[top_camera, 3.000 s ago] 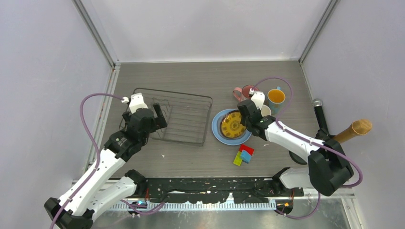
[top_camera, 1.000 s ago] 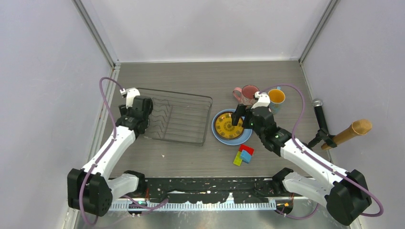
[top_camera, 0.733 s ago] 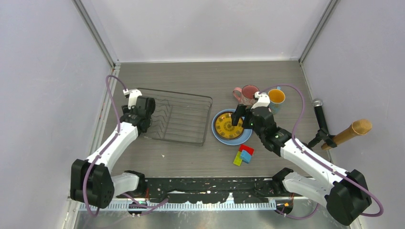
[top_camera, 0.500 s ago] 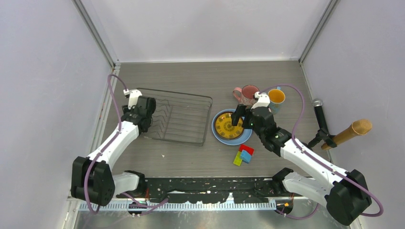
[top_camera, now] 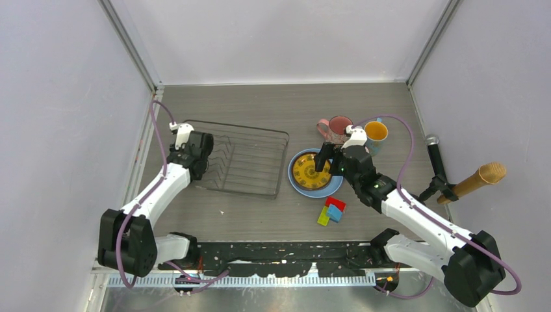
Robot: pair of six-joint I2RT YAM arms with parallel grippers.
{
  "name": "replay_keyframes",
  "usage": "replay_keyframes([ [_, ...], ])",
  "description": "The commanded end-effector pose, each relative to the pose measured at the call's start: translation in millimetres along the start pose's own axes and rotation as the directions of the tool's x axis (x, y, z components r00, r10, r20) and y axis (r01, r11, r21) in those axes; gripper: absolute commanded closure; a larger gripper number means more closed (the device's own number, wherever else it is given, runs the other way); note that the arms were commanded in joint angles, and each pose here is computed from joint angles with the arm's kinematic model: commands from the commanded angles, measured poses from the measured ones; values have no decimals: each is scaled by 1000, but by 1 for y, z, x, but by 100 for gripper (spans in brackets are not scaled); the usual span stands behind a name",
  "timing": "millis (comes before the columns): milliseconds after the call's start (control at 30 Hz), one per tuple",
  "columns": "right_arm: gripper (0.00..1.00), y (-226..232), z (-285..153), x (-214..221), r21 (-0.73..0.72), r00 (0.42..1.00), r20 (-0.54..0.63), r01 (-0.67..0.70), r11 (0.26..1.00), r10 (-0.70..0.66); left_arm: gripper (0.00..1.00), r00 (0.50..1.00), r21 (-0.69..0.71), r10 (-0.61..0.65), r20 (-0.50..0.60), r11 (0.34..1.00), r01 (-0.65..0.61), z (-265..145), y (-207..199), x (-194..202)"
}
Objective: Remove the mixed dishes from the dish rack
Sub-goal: Pick up the bowl from the dish rack.
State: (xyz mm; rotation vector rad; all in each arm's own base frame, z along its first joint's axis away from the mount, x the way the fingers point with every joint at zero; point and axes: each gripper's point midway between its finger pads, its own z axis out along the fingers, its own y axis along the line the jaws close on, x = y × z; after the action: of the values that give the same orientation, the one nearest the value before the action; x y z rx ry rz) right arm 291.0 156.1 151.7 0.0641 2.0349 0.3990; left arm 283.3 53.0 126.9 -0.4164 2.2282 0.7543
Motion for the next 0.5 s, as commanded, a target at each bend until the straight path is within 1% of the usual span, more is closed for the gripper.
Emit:
replay_keyframes([
  [0, 1, 5, 2, -11, -19, 999, 38, 0, 1000, 1, 82, 992, -33, -104, 77, 994, 107, -10, 10, -33],
  [67, 1, 6, 2, -10, -19, 999, 34, 1, 1000, 0, 85, 991, -54, -98, 87, 993, 103, -12, 14, -39],
  [167, 1, 5, 3, -9, -16, 1000, 29, 3, 1000, -3, 93, 992, -87, -76, 98, 993, 85, -15, 20, -48],
  [233, 1, 5, 3, -9, -14, 1000, 27, 5, 1000, -4, 95, 992, -118, -59, 112, 990, 72, -17, 24, -54],
  [300, 1, 5, 2, -9, -15, 1000, 27, 7, 1000, -6, 99, 992, -144, -39, 117, 988, 56, -19, 26, -58],
  [467, 1, 4, 2, -9, -11, 1000, 29, 7, 1000, -7, 100, 992, -182, 1, 122, 983, 21, -21, 27, -66],
])
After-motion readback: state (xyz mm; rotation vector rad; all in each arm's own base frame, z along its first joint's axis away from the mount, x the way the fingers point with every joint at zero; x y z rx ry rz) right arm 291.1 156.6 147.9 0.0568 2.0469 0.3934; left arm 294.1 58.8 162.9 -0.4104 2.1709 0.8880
